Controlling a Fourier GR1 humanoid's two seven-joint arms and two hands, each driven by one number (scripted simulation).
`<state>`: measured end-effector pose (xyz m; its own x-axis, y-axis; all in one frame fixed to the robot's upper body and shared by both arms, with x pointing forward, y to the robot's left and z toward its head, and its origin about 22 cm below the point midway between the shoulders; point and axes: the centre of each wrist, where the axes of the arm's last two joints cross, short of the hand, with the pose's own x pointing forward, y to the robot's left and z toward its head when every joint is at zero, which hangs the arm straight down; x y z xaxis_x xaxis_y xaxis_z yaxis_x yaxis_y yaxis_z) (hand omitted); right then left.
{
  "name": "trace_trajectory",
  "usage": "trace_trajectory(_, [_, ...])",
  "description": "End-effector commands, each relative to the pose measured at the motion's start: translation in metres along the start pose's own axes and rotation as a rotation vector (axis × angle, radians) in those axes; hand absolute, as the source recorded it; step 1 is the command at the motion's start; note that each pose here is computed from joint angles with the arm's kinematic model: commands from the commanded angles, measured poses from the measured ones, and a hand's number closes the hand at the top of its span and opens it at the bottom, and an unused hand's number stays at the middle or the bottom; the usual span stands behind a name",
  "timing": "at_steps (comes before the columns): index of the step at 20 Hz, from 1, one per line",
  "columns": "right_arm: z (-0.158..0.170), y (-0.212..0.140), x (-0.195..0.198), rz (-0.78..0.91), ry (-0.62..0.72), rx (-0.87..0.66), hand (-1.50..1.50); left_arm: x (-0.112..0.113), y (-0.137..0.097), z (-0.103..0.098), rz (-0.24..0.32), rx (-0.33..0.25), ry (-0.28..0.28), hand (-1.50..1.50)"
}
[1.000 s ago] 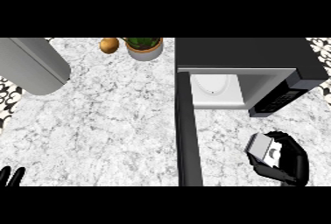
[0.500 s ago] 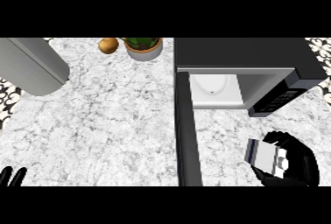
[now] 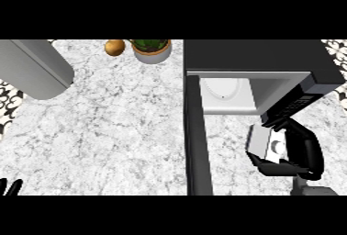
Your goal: Pick up the milk, place it into the microwave and close the microwave
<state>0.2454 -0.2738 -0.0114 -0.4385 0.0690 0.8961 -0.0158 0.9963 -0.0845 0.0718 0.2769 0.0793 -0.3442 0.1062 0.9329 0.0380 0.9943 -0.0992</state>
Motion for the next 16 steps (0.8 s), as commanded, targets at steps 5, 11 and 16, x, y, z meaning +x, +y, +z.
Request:
trace_trajectory(5, [-0.068, 0.026, -0.020, 0.089, 0.065, 0.005, 1.50, -0.002, 0.013, -0.009, 0.002, 0.005, 0.004, -1.50])
trace_trajectory(11, [-0.120, 0.026, -0.028, 0.066, 0.095, 0.031, 1.50, -0.002, 0.010, -0.001, 0.003, 0.000, -0.007, -1.50])
trace_trajectory(16, [-0.148, 0.040, -0.023, 0.125, 0.065, 0.018, 1.50, -0.005, 0.019, -0.007, 0.006, -0.037, -0.007, -1.50])
